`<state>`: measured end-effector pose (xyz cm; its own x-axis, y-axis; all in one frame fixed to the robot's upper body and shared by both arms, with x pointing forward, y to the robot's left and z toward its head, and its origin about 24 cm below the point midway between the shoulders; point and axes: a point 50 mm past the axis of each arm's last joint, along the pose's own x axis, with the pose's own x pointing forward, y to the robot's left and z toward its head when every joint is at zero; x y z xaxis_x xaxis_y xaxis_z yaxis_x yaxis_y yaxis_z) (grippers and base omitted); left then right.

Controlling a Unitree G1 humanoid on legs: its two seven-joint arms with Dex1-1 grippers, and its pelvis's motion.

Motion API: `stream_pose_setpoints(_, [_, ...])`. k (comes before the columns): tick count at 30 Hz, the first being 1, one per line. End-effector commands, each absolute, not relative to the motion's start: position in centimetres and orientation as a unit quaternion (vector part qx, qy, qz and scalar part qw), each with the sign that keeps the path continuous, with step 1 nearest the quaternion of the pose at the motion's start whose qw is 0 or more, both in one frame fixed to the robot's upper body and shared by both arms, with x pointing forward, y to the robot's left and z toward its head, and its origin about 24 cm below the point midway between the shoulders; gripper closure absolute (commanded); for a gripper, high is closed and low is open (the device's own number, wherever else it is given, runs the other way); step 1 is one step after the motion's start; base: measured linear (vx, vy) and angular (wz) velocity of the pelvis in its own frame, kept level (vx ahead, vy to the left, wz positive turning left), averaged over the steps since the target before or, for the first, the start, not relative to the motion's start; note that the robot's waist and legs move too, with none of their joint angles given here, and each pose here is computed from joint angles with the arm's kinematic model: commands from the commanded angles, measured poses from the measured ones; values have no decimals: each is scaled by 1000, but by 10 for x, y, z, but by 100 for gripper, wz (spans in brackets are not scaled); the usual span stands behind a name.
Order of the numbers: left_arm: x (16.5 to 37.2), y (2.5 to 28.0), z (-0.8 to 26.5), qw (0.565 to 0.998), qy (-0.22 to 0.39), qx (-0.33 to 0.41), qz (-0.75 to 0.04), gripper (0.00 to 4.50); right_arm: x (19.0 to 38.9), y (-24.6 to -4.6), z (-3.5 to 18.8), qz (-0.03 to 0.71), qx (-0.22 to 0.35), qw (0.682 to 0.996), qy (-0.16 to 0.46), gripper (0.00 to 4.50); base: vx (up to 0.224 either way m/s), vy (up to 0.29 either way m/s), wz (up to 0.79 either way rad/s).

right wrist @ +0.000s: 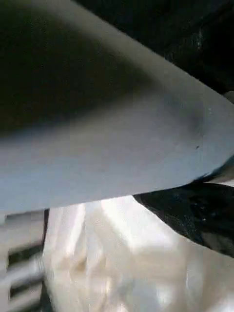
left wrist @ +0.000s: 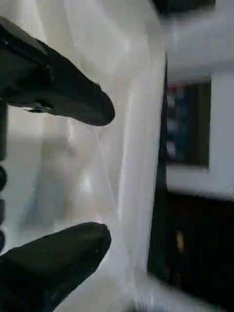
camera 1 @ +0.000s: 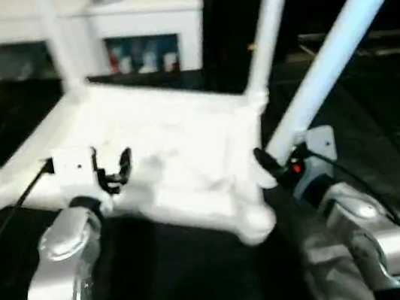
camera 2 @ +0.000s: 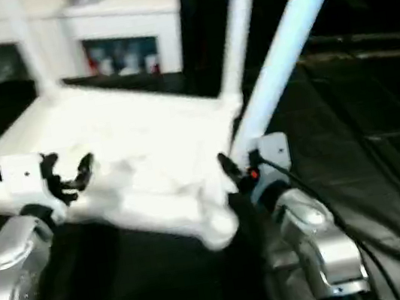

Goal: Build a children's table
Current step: Move to table

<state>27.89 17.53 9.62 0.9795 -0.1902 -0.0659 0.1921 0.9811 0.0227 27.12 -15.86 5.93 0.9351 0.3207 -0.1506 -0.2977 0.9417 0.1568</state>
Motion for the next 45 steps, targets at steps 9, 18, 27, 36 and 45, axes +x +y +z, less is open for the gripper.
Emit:
stream_pose_setpoints(9, [280,170,100,989,31,47,-134,83,273,-159,67,152,70,984,69,258,28,-22,-3])
stream_pose_setpoints(18, [281,161,103,972,33,50,-227,83,272,-159,70,161,67,983,64,258,-29,-6,2])
stream_pose_setpoints(27, [280,139,104,854,110,150,-486,28,276,-169,80,198,49,977,57,258,0,0,0])
stream_pose_setpoints(36, [274,144,103,721,186,220,-630,38,267,-166,84,254,33,965,58,258,0,0,0])
stream_pose_setpoints(45, [286,147,91,661,228,259,-667,114,258,-166,88,278,45,958,60,258,0,0,0])
